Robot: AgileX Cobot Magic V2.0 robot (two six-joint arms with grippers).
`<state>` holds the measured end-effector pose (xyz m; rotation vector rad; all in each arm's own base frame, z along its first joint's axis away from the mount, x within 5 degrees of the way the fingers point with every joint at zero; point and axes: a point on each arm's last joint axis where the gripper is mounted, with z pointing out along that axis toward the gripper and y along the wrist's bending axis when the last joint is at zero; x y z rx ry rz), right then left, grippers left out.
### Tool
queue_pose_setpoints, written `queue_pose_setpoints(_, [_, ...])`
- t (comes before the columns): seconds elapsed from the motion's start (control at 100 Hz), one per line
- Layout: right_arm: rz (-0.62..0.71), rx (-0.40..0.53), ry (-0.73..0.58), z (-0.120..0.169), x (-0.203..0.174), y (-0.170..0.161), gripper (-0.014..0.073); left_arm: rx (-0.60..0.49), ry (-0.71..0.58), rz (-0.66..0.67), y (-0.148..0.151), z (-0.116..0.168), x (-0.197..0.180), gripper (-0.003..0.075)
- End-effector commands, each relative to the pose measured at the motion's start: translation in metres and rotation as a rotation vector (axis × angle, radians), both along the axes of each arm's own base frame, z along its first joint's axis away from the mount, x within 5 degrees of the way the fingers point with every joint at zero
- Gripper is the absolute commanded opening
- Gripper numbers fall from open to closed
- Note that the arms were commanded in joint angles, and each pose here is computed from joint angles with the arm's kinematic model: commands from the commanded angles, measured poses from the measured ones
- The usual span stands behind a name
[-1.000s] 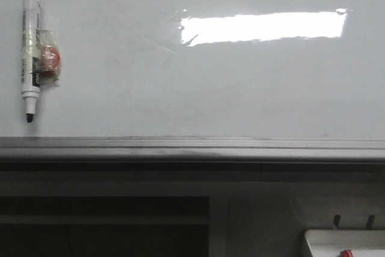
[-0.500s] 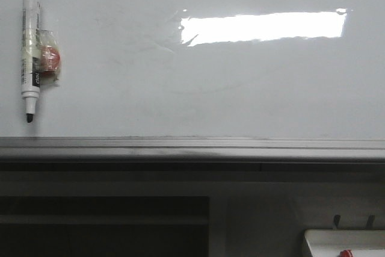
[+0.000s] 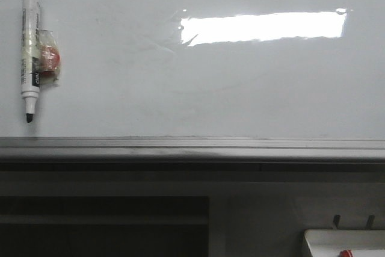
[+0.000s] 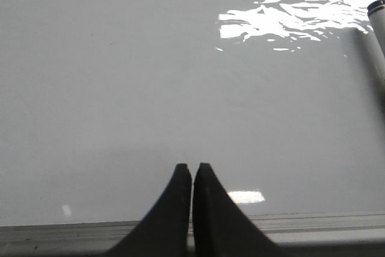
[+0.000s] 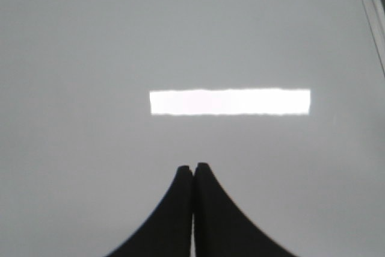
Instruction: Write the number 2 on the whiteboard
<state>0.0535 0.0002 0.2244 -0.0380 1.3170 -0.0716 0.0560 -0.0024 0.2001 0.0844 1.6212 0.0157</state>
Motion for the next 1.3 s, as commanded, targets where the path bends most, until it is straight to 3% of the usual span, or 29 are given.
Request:
queue_pose_setpoints(0.0, [0.011,-0.017,-0.135,0.005,-0.004,0.002,-0.0062,-0.016,-0.099,0.007,0.000,0.005,-0.002,-0.0020])
queue_pose_setpoints(0.25, [0.004,-0.012,-0.085,0.000,-0.003,0.001,-0.0062,0.032,-0.129,0.009,0.001,0.008,-0.002,-0.0020])
queue_pose_setpoints(0.56, [-0.008,-0.007,-0.002,-0.007,-0.001,0.000,-0.0062,-0.025,-0.193,0.008,0.001,0.014,-0.002,-0.0020])
queue_pose_setpoints(0.66, [0.002,0.070,-0.005,-0.007,-0.001,-0.001,-0.0062,-0.125,-0.193,0.007,0.001,0.014,-0.003,-0.0020])
queue_pose_setpoints(0.73, [0.006,0.109,0.002,-0.005,-0.001,-0.002,-0.0062,-0.133,-0.188,0.007,0.001,0.014,-0.003,-0.0021])
queue_pose_setpoints(0.89, [-0.009,0.159,0.147,0.010,-0.004,-0.003,-0.0062,-0.128,-0.112,-0.002,0.000,0.023,-0.002,-0.0021])
queue_pose_setpoints(1.09, [-0.044,0.182,0.481,0.045,-0.002,-0.004,-0.0060,-0.113,-0.015,-0.012,-0.002,0.059,0.004,-0.0020])
queue_pose_setpoints(1.29, [-0.014,0.239,0.486,0.063,0.009,-0.002,-0.0060,-0.265,-0.033,-0.039,-0.005,0.084,0.007,-0.0020])
